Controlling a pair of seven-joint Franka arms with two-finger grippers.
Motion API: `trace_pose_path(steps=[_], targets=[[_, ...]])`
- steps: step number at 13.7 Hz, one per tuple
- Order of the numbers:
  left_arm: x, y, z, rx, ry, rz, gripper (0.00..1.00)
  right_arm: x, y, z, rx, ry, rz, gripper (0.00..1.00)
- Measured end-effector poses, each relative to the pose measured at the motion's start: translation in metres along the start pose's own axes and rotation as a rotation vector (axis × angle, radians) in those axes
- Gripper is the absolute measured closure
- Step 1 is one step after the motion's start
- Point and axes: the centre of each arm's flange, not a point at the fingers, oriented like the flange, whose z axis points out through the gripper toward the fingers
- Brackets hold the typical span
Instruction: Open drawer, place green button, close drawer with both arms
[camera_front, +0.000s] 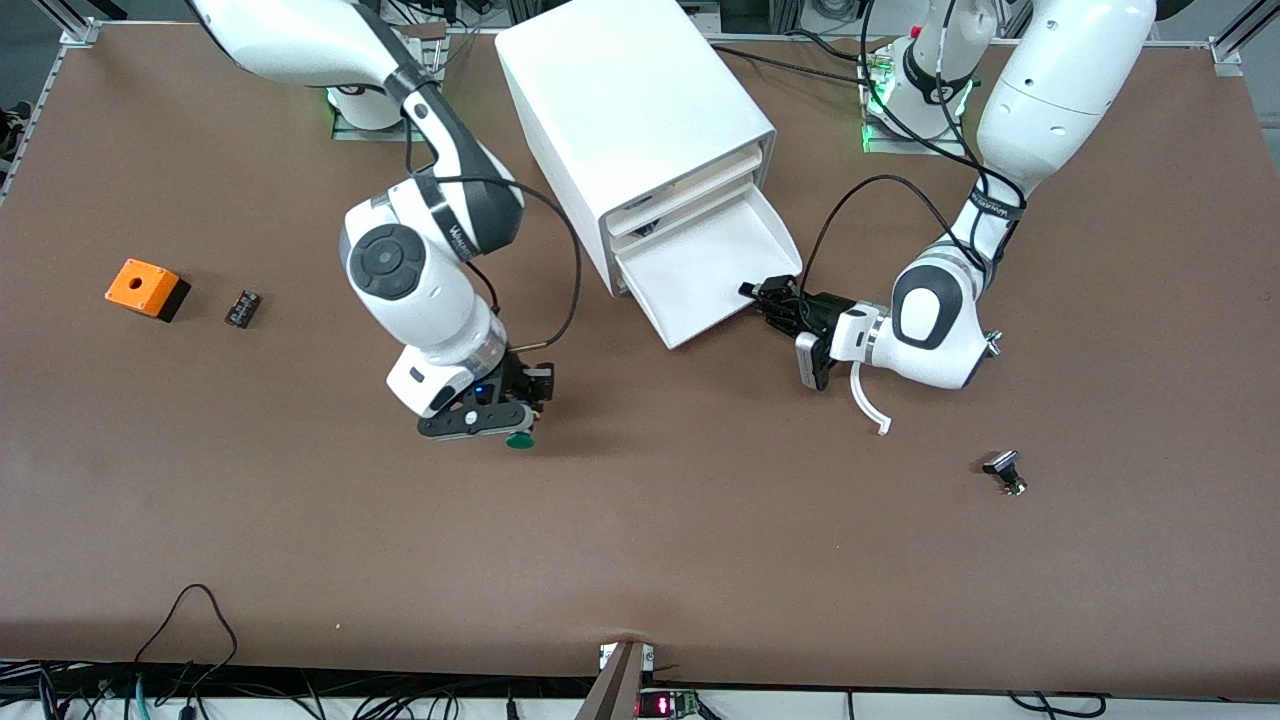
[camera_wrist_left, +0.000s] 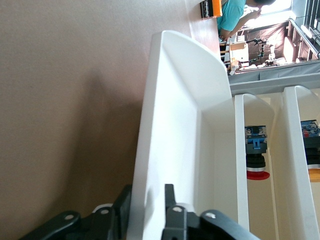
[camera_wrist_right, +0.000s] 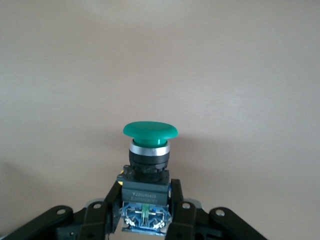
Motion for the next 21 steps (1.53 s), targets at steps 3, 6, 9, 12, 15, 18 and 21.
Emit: trace_pose_path(steps=[3,6,9,12,15,18,21], targets=[[0.003,0.001,-0.015,0.031,-0.027,0.011,0.35,-0.015,-0.049,-0.006,0.020,0.003,0.008,0.59],[0.023,0.033,-0.047,0.088,-0.149,-0.077,0.06,-0.033,-0.088,-0.002,0.035,0.000,-0.015,0.59],[0.057,0.096,-0.096,0.247,-0.274,-0.180,0.00,-0.055,-0.134,0.003,0.051,-0.011,-0.007,0.59],[0.072,0.127,-0.131,0.406,-0.323,-0.236,0.00,-0.081,-0.170,0.001,0.037,-0.020,-0.002,0.59],[0.082,0.150,-0.164,0.600,-0.298,-0.326,0.00,-0.111,-0.199,0.015,0.005,-0.030,0.018,0.59],[0.092,0.189,-0.200,0.817,-0.253,-0.372,0.00,-0.150,-0.223,0.066,-0.039,-0.090,0.058,0.59],[0.099,0.226,-0.234,0.944,-0.214,-0.356,0.00,-0.180,-0.238,0.100,-0.068,-0.125,0.076,0.59]])
